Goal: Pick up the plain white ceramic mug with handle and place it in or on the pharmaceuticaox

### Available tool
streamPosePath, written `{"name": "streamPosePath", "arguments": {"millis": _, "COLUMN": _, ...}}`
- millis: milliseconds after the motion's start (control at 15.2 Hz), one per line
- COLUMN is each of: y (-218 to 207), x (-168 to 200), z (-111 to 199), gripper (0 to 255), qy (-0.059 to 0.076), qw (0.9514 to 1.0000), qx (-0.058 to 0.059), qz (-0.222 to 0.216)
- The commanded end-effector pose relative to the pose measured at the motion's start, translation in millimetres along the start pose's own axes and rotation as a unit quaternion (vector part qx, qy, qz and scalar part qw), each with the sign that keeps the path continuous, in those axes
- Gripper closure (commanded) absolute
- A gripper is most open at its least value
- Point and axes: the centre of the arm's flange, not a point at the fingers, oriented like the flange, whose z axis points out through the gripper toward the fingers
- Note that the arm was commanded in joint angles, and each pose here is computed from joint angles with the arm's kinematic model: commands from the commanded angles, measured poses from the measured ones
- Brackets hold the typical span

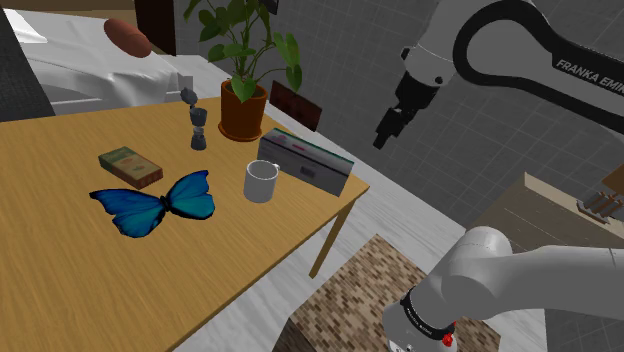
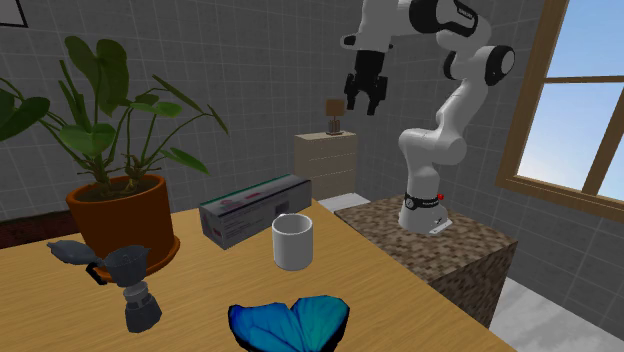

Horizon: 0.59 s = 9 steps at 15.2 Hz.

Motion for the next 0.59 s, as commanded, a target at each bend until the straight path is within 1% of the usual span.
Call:
{"name": "streamPosePath", "arguments": {"millis": 0, "y": 0.0, "x": 0.0, "z": 0.0, "gripper": 0, "qy": 0.0, "qw": 1.0, "qx": 0.0, "qz": 0.0}}
{"name": "streamPosePath", "arguments": {"millis": 528, "y": -46.8, "x": 65.6, "z": 65.7, "gripper": 0, "qy": 0.003, "qw": 0.9996, "qx": 0.008, "qz": 0.026}}
